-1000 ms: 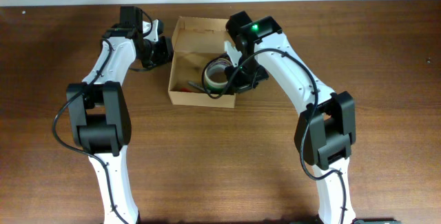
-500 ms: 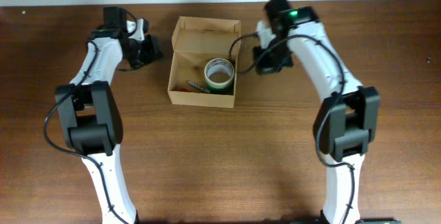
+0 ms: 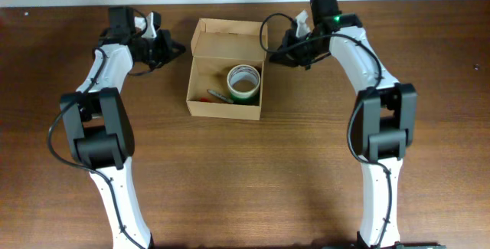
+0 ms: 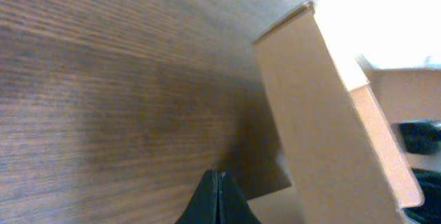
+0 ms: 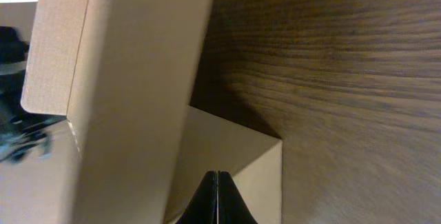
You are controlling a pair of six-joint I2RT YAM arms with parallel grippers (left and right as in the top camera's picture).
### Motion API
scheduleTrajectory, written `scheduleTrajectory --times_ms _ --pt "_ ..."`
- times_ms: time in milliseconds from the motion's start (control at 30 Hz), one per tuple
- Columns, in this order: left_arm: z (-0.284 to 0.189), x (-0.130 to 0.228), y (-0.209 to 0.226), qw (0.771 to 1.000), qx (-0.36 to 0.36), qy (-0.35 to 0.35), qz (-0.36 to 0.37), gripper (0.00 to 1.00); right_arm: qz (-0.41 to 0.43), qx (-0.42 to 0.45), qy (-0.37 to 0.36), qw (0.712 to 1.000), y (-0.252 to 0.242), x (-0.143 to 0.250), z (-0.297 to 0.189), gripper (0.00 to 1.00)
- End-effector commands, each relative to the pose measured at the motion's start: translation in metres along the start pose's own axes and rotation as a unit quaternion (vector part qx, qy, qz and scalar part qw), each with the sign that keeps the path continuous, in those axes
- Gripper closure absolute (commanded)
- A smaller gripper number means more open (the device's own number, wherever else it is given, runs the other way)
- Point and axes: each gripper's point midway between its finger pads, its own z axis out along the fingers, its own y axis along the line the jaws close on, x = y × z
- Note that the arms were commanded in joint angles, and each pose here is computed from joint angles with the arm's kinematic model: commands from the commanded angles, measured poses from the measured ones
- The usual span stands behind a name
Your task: Pack container
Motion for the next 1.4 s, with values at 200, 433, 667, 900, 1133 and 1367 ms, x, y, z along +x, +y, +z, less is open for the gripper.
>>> scheduleTrajectory --times_ms 200,433,667,900,1133,1367 --pt "0.012 0.008 0.02 0.974 0.189 0.057 -0.113 0.98 0.076 -0.089 0.023 0.993 -0.022 -0.016 -0.009 0.96" --pt "0.031 0.017 0.016 0.952 0.241 0.097 -0.159 0.98 0.108 -0.092 0.018 0.99 -0.04 -0.024 -0.012 0.97" --pt "0.042 0.022 0.009 0.952 0.238 0.105 -0.163 0.98 0.144 -0.106 0.046 0.983 -0.046 -0.018 0.011 0.96" --pt "0.054 0.03 0.001 0.953 0.228 0.113 -0.165 0.98 0.135 -0.109 0.047 0.984 -0.04 -0.017 0.025 0.96" --pt "0.075 0.04 -0.009 0.957 0.207 0.118 -0.165 0.98 0.115 -0.127 0.054 0.984 -0.021 -0.014 0.035 0.96" --pt "0.09 0.051 -0.017 0.96 0.191 0.125 -0.164 0.98 0.086 -0.162 0.064 0.981 0.004 -0.012 0.042 0.96"
